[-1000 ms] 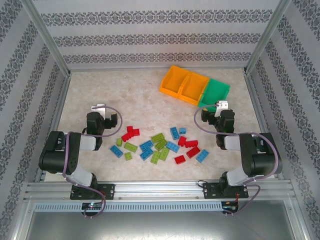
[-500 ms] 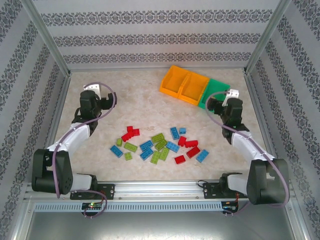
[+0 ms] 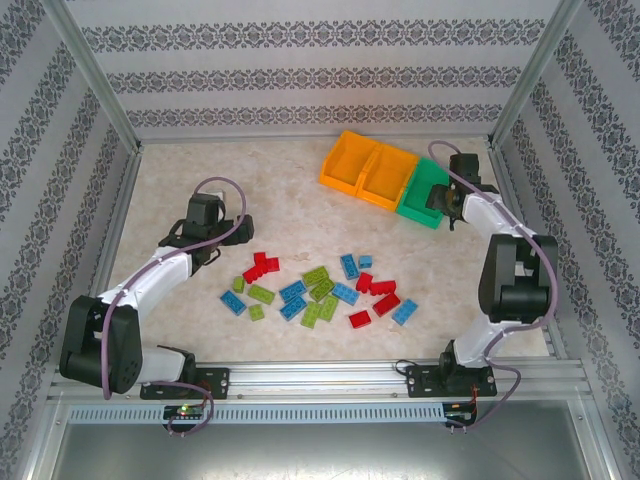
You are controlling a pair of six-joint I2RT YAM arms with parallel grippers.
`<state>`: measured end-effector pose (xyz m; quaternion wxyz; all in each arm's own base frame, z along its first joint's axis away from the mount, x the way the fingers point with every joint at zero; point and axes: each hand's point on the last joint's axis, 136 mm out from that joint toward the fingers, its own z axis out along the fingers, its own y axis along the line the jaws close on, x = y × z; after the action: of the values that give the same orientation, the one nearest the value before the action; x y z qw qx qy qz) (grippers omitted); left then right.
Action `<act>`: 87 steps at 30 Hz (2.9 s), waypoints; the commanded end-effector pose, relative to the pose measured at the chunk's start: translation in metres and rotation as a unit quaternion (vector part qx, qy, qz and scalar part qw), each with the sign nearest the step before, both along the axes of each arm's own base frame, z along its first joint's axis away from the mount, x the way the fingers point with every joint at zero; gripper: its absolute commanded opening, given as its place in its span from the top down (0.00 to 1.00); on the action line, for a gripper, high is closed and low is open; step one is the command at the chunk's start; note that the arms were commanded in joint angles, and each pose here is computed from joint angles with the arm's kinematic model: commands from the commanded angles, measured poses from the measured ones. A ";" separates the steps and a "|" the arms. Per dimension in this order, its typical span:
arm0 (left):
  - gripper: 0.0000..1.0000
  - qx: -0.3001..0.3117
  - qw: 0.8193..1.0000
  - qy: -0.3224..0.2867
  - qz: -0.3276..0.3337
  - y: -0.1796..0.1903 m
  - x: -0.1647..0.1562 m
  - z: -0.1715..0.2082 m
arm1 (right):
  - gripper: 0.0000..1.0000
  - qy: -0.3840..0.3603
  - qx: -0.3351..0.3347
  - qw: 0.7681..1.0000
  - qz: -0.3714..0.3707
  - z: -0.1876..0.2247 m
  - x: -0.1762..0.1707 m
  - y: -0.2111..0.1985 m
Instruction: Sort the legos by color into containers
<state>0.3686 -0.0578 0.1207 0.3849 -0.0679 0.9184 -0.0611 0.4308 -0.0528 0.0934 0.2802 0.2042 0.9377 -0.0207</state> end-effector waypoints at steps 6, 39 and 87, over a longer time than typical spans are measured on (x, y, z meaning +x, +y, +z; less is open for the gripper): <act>0.01 -0.014 0.997 0.070 0.040 0.000 -0.016 -0.021 | 0.53 0.051 0.021 0.998 0.034 -0.020 0.014 0.008; 0.02 0.003 0.990 0.142 -0.023 -0.061 -0.056 -0.048 | 0.52 0.001 0.013 0.982 0.188 -0.002 0.019 0.144; 0.66 0.020 0.992 0.127 -0.021 -0.075 -0.017 -0.016 | 0.27 0.003 0.031 0.991 0.130 -0.005 -0.082 0.111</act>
<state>0.3415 -0.1292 0.0641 0.2217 -0.0629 0.9723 -0.0393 0.3617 0.0549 0.0902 0.2793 0.0901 0.9545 0.0529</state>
